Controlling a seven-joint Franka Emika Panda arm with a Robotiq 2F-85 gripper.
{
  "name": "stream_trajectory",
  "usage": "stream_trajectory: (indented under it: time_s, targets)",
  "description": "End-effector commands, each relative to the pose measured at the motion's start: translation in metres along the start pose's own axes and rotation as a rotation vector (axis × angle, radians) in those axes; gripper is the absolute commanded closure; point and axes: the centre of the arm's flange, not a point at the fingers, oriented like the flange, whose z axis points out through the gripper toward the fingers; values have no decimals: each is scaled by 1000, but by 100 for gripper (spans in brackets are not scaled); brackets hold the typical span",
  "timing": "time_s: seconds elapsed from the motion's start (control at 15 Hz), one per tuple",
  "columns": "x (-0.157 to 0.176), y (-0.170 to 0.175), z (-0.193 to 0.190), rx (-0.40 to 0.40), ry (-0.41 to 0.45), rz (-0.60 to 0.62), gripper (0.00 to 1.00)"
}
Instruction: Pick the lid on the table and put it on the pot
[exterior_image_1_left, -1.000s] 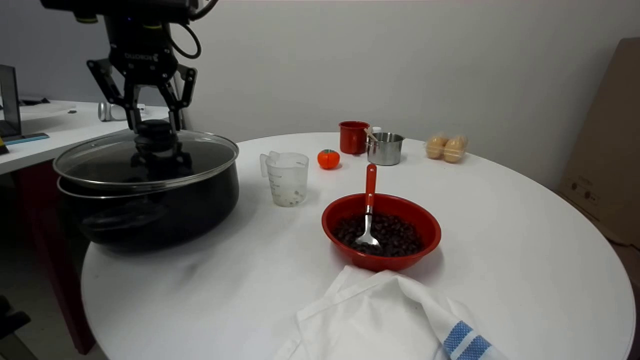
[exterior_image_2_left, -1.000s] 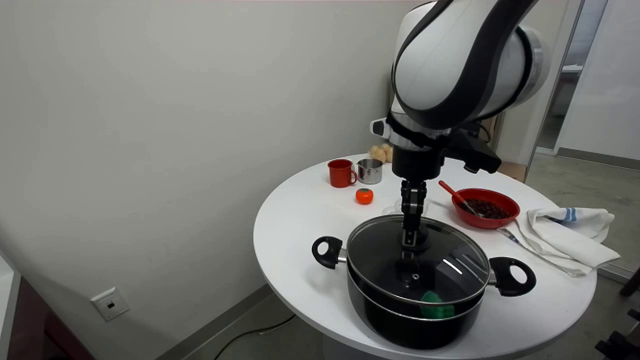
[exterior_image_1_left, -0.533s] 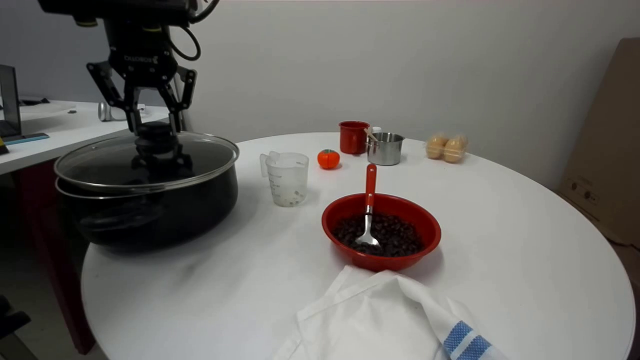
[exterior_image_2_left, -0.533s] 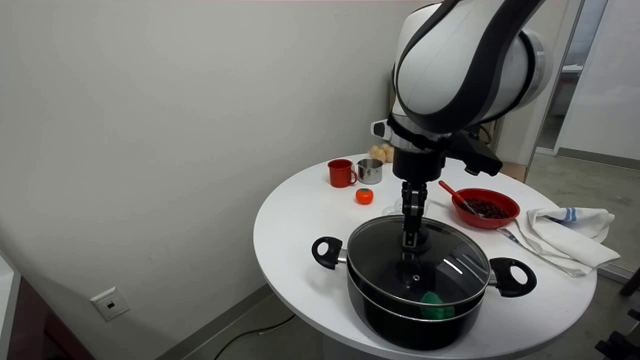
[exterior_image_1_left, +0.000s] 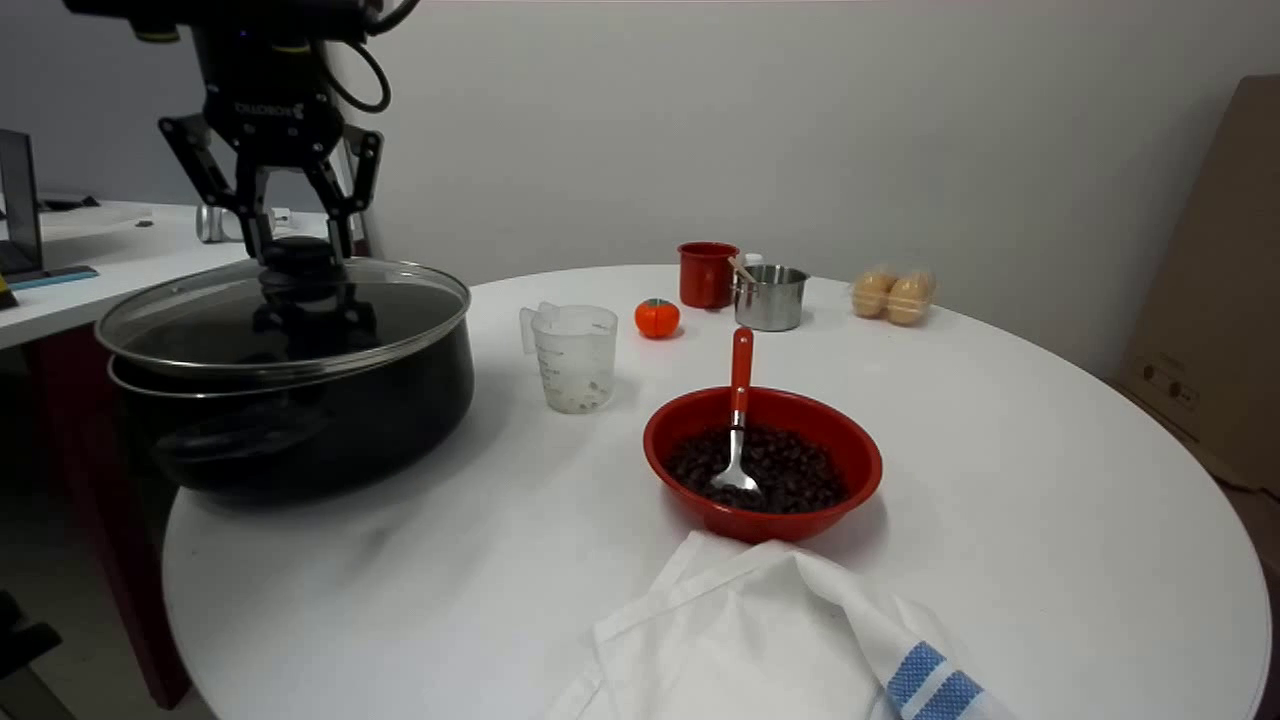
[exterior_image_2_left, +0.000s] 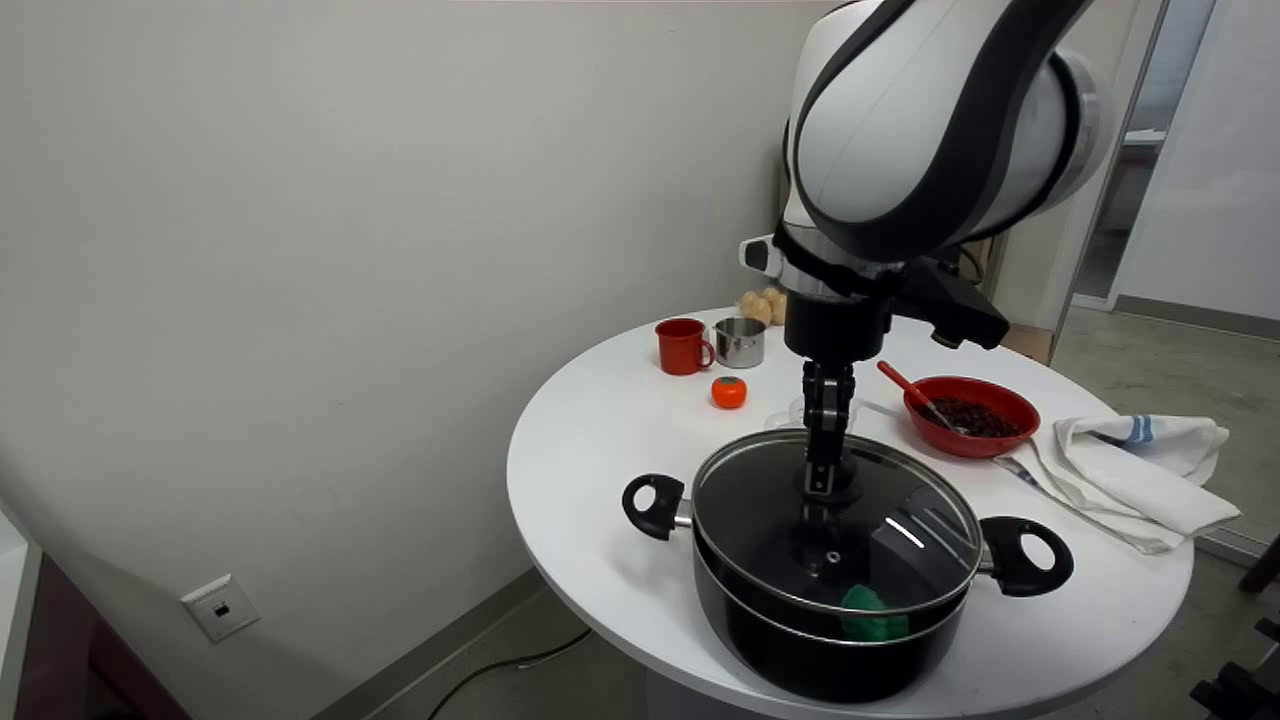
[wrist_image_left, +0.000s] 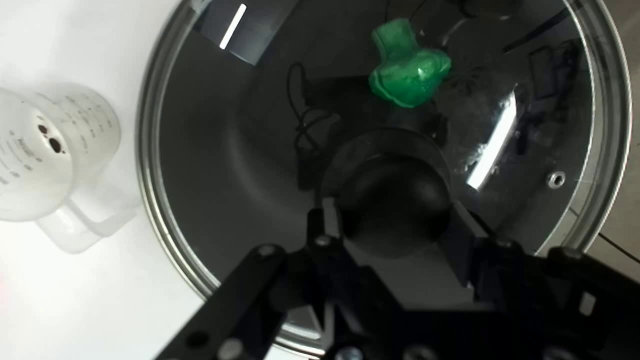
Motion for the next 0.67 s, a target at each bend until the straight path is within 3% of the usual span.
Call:
stream_trajectory:
  time_s: [0.0, 0.6]
  targets:
    - [-9, -17, -26, -17, 10, -35, 75]
    - [-15, -27, -24, -46, 0, -41, 75]
